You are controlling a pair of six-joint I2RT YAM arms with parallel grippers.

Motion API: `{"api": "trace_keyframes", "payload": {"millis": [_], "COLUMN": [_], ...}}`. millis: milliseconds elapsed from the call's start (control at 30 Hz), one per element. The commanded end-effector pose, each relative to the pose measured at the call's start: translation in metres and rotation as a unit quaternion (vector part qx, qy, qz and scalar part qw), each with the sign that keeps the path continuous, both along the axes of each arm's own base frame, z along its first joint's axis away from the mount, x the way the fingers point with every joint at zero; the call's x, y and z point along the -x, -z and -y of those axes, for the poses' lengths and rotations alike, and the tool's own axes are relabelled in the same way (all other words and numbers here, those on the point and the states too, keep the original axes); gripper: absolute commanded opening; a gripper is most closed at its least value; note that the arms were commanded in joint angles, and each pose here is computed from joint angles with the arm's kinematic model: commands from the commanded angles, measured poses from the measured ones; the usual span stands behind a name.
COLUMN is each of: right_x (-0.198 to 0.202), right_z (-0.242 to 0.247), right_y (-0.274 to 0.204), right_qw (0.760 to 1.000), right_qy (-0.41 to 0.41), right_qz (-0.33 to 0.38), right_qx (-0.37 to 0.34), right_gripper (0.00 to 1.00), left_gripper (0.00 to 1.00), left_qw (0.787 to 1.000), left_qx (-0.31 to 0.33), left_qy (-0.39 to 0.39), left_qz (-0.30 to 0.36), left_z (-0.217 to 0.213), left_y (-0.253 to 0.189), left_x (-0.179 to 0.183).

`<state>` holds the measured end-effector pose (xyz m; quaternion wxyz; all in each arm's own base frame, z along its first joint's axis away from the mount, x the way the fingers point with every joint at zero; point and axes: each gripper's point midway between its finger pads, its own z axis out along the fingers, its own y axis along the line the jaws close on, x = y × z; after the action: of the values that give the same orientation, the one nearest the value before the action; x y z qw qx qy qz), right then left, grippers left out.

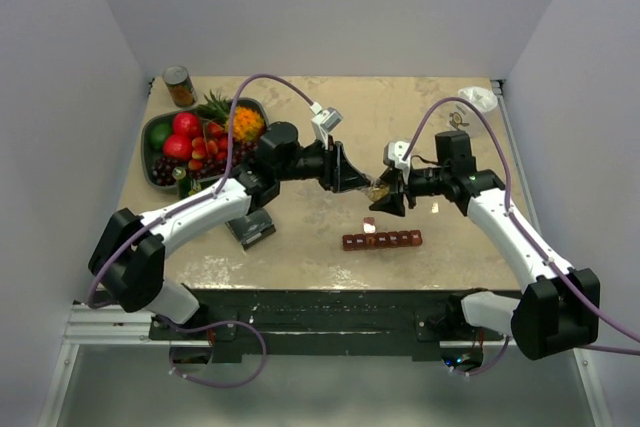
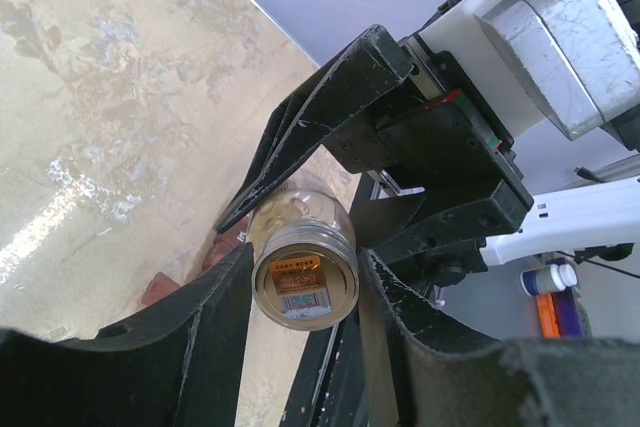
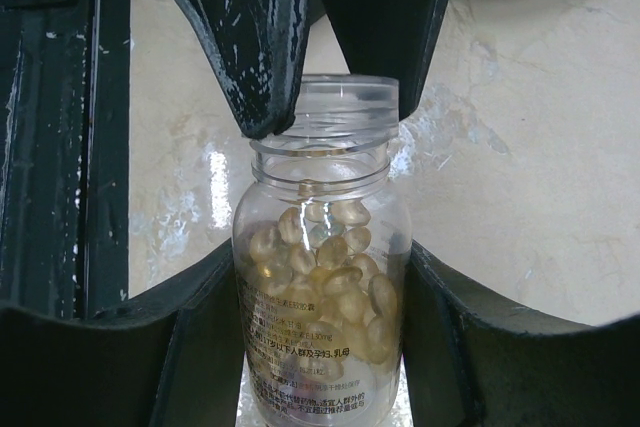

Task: Sort the pills into containers

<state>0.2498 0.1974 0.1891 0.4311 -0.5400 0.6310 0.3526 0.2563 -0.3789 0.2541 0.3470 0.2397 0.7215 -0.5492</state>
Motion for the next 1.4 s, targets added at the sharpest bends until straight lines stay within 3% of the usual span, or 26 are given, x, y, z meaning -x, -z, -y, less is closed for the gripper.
{"api": "trace_keyframes", "payload": {"millis": [0, 500, 900, 1000, 1100, 1133, 1233, 1367], "right_x": [-0.007, -0.015, 0.010, 0.018, 0.026, 0.027, 0.027, 0.026], "right_z": [-0.004, -0.007, -0.020, -0.025, -0.029, -0.029, -0.029, -0.029], "right_y": [-0.019, -0.018, -0.035, -0.040, -0.045, -0.045, -0.044, -0.043], "right_qw": [0.999, 0.999, 0.999, 0.996, 0.993, 0.993, 0.993, 0.993], "right_qy": [-0.003, 0.022, -0.038, -0.058, -0.080, -0.082, -0.081, -0.079], "right_qz": [0.032, 0.025, 0.000, -0.019, -0.032, -0.036, -0.036, -0.035], "right_qx": [-0.004, 0.017, -0.037, -0.057, -0.077, -0.079, -0.079, -0.077], "right_gripper": [0.14, 0.11, 0.11, 0.11, 0.11, 0.11, 0.11, 0.11], "left_gripper": [0.07, 0.06, 0.09, 0.18, 0.36, 0.46, 0.57, 0.66], "left_qw": [0.999, 0.998, 0.990, 0.987, 0.983, 0.982, 0.982, 0.983], "left_qx": [0.024, -0.054, -0.068, -0.073, -0.096, -0.104, -0.121, -0.134], "left_qy": [0.036, 0.030, 0.126, 0.145, 0.153, 0.150, 0.132, 0.105], "left_qz": [0.003, -0.011, -0.021, 0.006, 0.036, 0.047, 0.056, 0.061], "left_z": [0.010, 0.017, 0.024, 0.020, 0.015, 0.013, 0.007, -0.005], "left_y": [-0.018, 0.010, 0.032, 0.033, 0.039, 0.040, 0.041, 0.042], "left_x": [0.008, -0.001, 0.025, 0.030, 0.029, 0.026, 0.019, 0.012]}}
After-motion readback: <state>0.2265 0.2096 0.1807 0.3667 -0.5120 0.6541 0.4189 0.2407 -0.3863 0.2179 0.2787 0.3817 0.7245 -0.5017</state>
